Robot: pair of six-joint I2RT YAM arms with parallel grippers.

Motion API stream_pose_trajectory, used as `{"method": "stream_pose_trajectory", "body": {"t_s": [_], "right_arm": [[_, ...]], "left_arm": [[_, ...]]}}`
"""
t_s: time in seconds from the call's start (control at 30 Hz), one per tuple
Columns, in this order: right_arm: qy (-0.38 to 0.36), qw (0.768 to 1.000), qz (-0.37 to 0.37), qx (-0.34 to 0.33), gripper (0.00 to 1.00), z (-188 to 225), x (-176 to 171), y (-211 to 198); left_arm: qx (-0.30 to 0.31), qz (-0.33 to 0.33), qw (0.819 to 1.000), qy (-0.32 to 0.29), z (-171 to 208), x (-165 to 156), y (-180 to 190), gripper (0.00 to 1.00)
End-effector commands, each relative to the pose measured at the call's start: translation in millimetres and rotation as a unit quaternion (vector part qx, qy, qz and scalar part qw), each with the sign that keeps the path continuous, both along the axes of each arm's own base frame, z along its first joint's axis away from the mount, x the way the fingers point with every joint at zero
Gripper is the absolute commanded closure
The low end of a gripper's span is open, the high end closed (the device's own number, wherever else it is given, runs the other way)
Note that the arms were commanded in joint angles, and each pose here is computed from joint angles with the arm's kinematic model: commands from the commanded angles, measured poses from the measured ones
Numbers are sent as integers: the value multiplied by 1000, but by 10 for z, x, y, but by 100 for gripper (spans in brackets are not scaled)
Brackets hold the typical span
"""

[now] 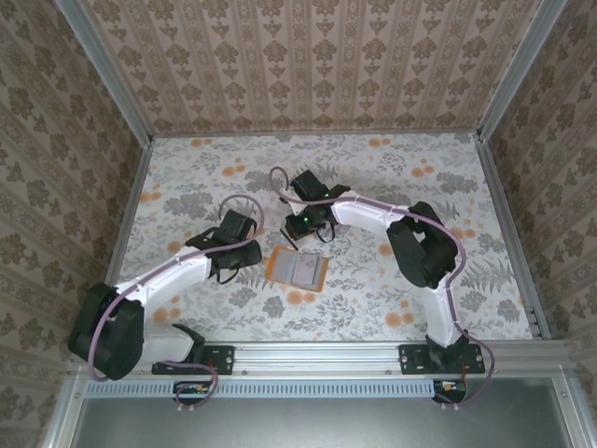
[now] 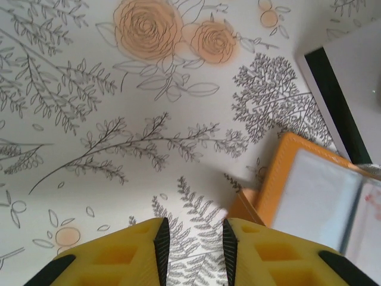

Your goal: Put the credit cards into the card holder

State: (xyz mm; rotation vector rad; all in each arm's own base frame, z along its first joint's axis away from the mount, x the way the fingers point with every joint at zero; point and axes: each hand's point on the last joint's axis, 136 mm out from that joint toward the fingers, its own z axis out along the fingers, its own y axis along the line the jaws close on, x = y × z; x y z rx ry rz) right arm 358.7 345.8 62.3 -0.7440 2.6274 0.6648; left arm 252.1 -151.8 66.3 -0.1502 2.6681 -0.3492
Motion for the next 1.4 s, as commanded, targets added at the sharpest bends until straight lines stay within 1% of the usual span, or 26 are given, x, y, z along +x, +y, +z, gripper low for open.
{"method": "stream_pose_trajectory", "body": {"t_s": [0.0, 0.07, 0.17, 0.27, 0.33, 0.43, 0.57, 0.67, 0.77, 0.9, 1.0, 1.1, 1.2, 1.27, 1.37], "right_arm": [[-8, 999, -4, 47, 96, 383, -77, -7], [-21, 998, -27, 57, 96, 495, -47, -92], [-31, 994, -60, 87, 96, 646, -66, -195], [7, 989, -67, 134, 96, 671, -237, -156], [51, 983, -80, 155, 96, 558, -380, -141], [100, 976, -110, 161, 96, 319, -562, -212], [128, 968, -129, 173, 97, 212, -792, -271], [139, 965, -145, 169, 97, 165, -926, -362], [144, 965, -156, 156, 97, 129, -1017, -464], [155, 964, -167, 139, 97, 47, -1113, -545], [159, 964, -175, 121, 97, -33, -1150, -587], [164, 963, -177, 120, 97, -87, -1155, -569], [167, 961, -182, 122, 97, -119, -1131, -529], [169, 961, -185, 115, 96, -156, -1129, -512], [170, 961, -191, 103, 97, -209, -1138, -524]], "left_arm": [[-28, 8, 1000, -5, 23, -33, -25, 66], [-40, 1, 999, -6, 28, -47, -69, 66], [-47, -17, 999, -11, 63, -45, -141, 66], [-47, -38, 998, -19, 126, 2, -201, 66], [-41, -49, 998, -23, 165, 42, -227, 66], [-33, -65, 997, -22, 183, 109, -279, 66], [-22, -86, 996, 9, 59, 148, -365, 65], [-23, -98, 994, 37, -89, 156, -446, 66], [-40, -108, 992, 48, -169, 158, -556, 65], [-45, -116, 990, 59, -232, 132, -631, 66], [-46, -118, 990, 66, -274, 72, -655, 66], [-47, -117, 989, 78, -354, -25, -655, 66], [-44, -112, 989, 90, -458, -133, -624, 71], [-33, -100, 990, 98, -551, -200, -540, 76], [-30, -85, 991, 102, -621, -273, -456, 81]]}}
